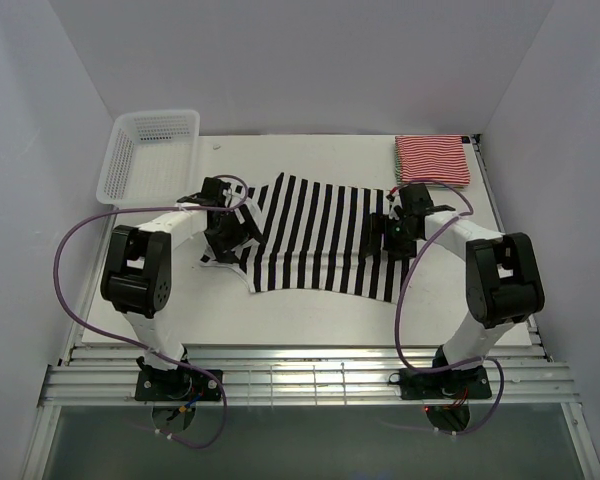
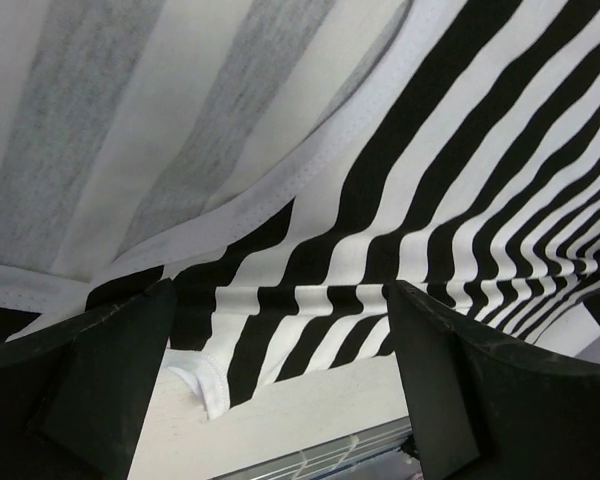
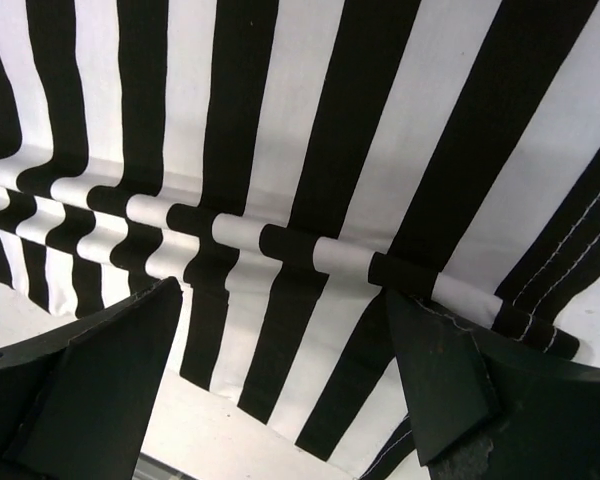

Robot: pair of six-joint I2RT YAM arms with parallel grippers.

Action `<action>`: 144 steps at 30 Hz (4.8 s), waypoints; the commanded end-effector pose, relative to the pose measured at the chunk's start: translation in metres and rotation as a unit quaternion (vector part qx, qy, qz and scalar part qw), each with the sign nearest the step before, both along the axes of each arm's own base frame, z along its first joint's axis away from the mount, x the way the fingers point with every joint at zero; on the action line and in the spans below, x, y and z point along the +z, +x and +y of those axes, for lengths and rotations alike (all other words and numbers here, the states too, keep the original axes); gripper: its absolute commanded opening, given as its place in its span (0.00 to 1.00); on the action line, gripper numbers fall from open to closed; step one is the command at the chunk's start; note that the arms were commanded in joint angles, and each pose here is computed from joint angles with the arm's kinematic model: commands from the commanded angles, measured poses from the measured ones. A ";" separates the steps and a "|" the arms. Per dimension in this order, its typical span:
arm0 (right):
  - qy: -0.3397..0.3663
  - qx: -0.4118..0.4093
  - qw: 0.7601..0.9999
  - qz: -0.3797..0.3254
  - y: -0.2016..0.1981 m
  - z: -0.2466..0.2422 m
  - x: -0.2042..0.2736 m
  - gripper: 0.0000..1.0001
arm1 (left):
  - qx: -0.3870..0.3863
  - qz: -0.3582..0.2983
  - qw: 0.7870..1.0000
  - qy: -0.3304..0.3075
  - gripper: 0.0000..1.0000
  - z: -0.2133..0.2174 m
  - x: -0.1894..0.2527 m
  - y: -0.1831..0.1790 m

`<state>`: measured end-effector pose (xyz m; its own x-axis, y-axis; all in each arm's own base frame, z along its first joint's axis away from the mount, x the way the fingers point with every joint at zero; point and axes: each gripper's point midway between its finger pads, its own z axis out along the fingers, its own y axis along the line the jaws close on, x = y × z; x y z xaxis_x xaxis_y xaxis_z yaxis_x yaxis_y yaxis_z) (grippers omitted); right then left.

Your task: Fold and stack the tank tops

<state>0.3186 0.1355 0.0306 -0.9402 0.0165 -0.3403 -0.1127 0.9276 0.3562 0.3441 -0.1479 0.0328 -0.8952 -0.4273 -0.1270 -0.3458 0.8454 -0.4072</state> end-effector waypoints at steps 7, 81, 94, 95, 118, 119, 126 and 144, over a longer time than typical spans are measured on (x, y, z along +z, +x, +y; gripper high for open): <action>-0.051 0.019 0.999 -0.001 -0.049 -0.033 0.020 0.90 | -0.063 -0.064 0.995 -0.035 0.98 -0.036 0.050 -0.018; 0.044 -0.001 0.998 -0.046 -0.111 -0.014 0.103 0.90 | -0.022 -0.038 0.997 0.057 0.98 -0.020 0.073 -0.096; 0.001 0.021 1.000 0.015 -0.092 0.006 0.022 0.90 | 0.076 -0.023 0.978 0.191 0.98 0.057 0.034 -0.042; -0.002 0.022 0.999 0.024 -0.093 0.006 0.017 0.90 | 0.096 -0.008 0.970 0.223 0.98 0.073 0.029 -0.046; -0.069 0.001 0.995 0.070 -0.101 -0.016 -0.018 0.90 | 0.119 0.055 0.961 0.243 0.10 0.101 -0.009 -0.048; -0.075 -0.002 0.994 0.076 -0.102 -0.018 -0.020 0.90 | 0.123 0.058 0.960 0.245 0.08 0.106 -0.010 -0.049; -0.095 -0.007 0.991 0.094 -0.106 -0.026 -0.029 0.90 | 0.163 0.072 0.954 0.243 0.15 0.132 -0.009 -0.053; -0.058 0.010 0.996 -0.060 -0.035 -0.008 0.054 0.90 | 0.059 -0.090 0.989 0.102 0.98 0.044 0.093 0.009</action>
<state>0.2528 0.1338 0.0615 -0.9322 -0.0719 -0.3547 -0.1783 0.9441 0.2773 0.3297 -0.0638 0.0888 -0.7769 -0.5524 -0.3022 -0.5242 0.8333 -0.1756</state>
